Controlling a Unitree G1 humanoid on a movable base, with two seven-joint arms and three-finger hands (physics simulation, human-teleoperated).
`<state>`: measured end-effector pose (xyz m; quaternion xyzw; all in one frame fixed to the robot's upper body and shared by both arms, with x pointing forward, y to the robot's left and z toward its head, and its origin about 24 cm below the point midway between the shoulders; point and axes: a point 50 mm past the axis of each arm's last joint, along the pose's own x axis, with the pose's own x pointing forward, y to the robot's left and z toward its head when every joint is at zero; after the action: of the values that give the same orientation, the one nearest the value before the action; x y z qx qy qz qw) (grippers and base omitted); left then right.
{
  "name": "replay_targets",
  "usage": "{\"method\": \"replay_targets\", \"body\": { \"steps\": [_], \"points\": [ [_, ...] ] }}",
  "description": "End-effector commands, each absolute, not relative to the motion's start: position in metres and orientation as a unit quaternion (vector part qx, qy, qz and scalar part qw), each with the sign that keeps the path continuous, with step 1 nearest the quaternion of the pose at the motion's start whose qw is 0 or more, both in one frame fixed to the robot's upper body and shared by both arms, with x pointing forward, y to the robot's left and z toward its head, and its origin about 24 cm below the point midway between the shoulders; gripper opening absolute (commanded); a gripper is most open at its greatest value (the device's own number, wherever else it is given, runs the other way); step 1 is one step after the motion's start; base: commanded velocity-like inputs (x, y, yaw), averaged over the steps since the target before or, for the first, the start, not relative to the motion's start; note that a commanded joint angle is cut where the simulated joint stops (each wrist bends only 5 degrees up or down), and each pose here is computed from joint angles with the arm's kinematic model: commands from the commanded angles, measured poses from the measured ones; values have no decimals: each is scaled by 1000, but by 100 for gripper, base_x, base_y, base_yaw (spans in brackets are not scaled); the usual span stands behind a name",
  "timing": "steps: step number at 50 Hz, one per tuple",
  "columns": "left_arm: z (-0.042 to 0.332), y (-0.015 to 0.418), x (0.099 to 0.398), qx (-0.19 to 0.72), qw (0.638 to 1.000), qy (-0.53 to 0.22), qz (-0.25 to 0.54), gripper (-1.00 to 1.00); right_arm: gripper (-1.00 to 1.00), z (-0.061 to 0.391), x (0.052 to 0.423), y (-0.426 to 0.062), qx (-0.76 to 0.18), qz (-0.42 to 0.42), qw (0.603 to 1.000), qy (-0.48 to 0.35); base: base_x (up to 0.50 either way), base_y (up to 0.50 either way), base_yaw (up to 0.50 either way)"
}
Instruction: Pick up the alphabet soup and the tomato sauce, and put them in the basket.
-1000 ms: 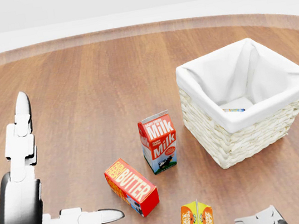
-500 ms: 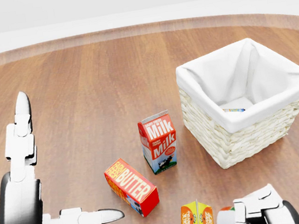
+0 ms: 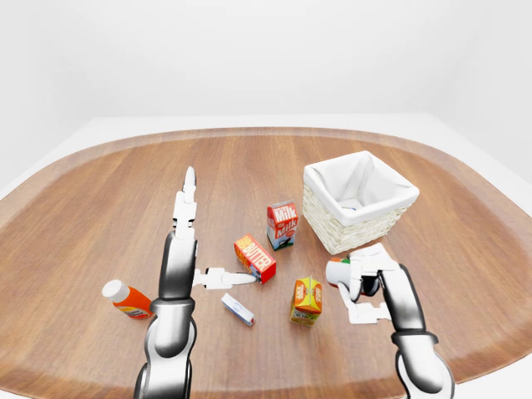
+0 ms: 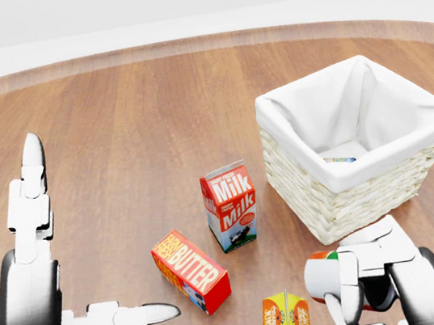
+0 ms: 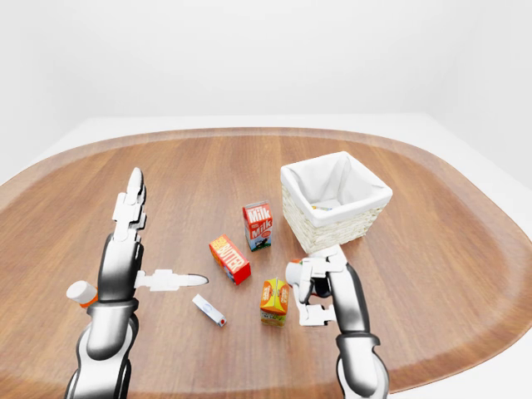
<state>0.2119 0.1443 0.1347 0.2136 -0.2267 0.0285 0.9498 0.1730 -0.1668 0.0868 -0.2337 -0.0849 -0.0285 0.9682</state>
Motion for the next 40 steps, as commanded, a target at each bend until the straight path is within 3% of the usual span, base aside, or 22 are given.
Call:
{"method": "replay_targets", "body": {
  "steps": [1, 40],
  "points": [
    [135, 145, 211, 216, 949, -227, 30, 100, -100, 109, 179, -167, -224, -34, 964, -139, 0, 0, 0],
    [135, 145, 211, 216, 949, -227, 30, 100, -100, 195, 186, -150, -244, -12, 905, -348, 0, 0, 0]
  ]
}}
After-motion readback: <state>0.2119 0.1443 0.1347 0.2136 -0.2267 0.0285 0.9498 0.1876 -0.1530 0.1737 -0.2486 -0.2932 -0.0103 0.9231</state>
